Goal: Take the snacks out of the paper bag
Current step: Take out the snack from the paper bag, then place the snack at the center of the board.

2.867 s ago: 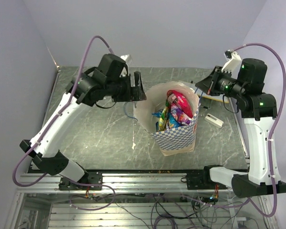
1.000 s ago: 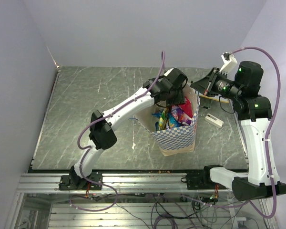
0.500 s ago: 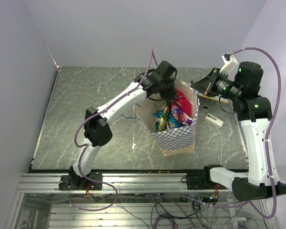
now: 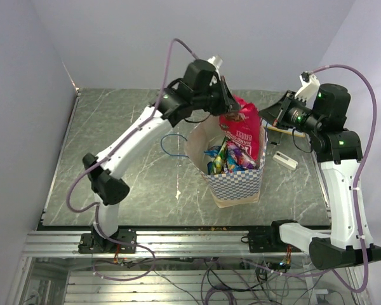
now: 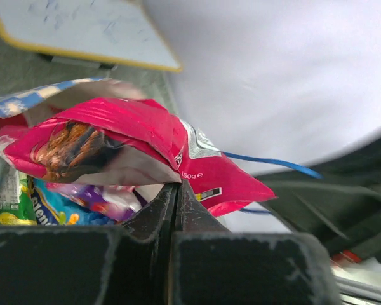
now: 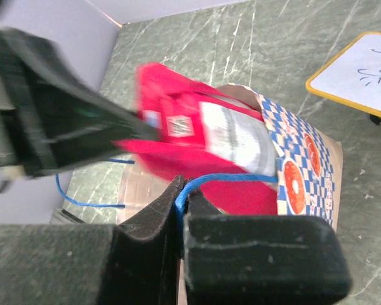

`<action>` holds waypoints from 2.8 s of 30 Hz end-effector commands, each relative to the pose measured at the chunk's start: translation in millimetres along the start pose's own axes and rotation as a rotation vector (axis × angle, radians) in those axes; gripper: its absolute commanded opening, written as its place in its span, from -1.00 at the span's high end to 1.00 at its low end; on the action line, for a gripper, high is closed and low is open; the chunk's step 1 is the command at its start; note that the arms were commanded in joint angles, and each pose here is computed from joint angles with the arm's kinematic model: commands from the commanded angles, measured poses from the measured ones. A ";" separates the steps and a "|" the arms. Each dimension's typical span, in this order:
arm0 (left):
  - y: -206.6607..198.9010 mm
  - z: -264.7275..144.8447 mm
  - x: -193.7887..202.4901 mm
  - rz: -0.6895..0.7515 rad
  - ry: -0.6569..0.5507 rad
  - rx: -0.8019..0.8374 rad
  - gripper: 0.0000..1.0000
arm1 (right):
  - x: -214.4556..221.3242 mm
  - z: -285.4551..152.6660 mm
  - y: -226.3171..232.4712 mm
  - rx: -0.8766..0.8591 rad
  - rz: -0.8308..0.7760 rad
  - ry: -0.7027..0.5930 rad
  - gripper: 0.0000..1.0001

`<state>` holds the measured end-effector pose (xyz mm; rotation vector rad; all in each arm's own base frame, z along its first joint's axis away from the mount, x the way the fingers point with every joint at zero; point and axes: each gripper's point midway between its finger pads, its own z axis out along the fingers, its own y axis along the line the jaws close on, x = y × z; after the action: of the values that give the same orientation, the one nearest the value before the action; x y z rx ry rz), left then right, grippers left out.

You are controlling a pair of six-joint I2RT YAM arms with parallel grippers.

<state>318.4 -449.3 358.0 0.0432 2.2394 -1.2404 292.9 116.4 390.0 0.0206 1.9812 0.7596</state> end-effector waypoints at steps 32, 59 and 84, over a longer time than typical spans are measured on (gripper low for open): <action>58.5 -321.8 -94.7 0.129 -0.646 -0.511 0.86 | 32.0 -4.7 -1.7 0.004 0.029 0.108 1.00; 364.6 -258.6 -93.9 -0.297 -0.307 -1.061 0.86 | -42.5 -30.1 -16.0 0.205 -0.156 -0.149 1.00; 316.1 -190.5 -116.2 -0.203 -0.278 -0.683 -0.99 | -68.1 -49.8 -48.3 0.429 -0.326 -0.166 1.00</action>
<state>440.8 -39.3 233.1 -0.7255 2.3196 -0.3123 298.0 49.8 392.7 0.0040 2.0026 0.2368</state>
